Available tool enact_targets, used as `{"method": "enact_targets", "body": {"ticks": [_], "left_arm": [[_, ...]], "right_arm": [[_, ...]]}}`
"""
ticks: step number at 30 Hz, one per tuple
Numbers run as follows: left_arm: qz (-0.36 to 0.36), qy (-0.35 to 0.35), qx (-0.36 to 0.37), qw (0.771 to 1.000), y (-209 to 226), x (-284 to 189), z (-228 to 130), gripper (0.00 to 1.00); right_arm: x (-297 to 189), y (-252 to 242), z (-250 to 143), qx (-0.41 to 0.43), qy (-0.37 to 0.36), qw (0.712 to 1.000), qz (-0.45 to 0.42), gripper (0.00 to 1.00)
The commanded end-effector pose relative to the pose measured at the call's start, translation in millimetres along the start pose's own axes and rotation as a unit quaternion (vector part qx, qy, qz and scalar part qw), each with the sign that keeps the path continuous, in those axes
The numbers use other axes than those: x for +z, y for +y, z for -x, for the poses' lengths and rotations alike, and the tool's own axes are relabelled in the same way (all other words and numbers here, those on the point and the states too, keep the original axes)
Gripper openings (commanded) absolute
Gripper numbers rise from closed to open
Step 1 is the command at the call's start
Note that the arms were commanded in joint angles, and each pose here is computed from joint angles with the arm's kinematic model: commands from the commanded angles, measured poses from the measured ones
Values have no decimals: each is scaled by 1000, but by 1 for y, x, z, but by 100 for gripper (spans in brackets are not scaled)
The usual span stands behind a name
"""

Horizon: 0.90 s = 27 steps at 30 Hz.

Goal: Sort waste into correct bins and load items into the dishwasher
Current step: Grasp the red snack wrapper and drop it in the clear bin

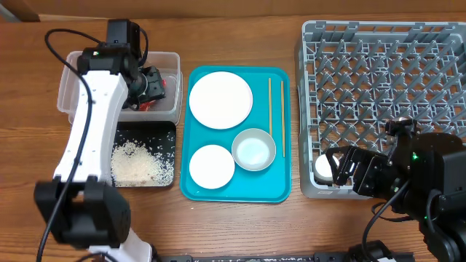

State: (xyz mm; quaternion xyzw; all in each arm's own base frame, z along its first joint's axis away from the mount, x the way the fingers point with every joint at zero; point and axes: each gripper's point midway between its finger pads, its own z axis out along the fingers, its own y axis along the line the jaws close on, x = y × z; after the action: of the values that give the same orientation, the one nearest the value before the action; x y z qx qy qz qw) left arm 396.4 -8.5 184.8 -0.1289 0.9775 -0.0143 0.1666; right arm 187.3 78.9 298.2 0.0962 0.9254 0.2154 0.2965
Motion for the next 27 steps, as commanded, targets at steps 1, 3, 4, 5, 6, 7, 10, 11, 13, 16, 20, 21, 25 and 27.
{"method": "enact_targets", "body": {"ticks": [1, 3, 4, 5, 6, 7, 10, 11, 13, 16, 20, 21, 25, 27], "left_arm": [[-43, -102, 53, 992, -18, -93, 2, 69], [-47, -124, 66, 989, -21, -121, -12, 72], [-51, -135, 73, 987, -23, -133, -18, 74], [-58, -145, 80, 984, -27, -144, -24, 75], [-65, -152, 87, 982, -30, -152, -29, 78], [-72, -159, 94, 980, -33, -161, -36, 84], [-90, -162, 117, 976, -40, -180, -58, 100], [-96, -158, 122, 975, -42, -183, -65, 100], [-121, -146, 129, 973, -51, -188, -78, 100], [-139, -140, 140, 970, -59, -190, -84, 100], [-138, -138, 140, 971, -60, -188, -84, 100], [-136, -133, 141, 972, -59, -187, -85, 100], [-112, -116, 140, 977, -50, -180, -90, 100], [-103, -126, 141, 976, -50, -178, -85, 100]], "right_arm": [[-2, 1, 1, -7, -4, 1000, 2, 100], [-2, 1, 1, -7, -4, 1000, 2, 100], [-2, 1, 1, -7, -4, 1000, 2, 100], [-2, 1, 1, -7, -4, 1000, 2, 100], [-2, 1, 1, -7, -4, 1000, 2, 100], [-2, 1, 1, -7, -4, 1000, 2, 100], [-2, 2, 1, -7, -4, 1000, 2, 100], [-2, 1, 1, -7, -4, 1000, 2, 100], [-2, 2, 1, -7, -4, 1000, 2, 100], [-2, 2, 1, -7, -4, 1000, 2, 100], [-2, 1, 1, -7, -4, 1000, 2, 100], [-2, 1, 1, -7, -4, 1000, 2, 100], [-2, 1, 1, -7, -4, 1000, 2, 100], [-2, 1, 1, -7, -4, 1000, 2, 100]]}}
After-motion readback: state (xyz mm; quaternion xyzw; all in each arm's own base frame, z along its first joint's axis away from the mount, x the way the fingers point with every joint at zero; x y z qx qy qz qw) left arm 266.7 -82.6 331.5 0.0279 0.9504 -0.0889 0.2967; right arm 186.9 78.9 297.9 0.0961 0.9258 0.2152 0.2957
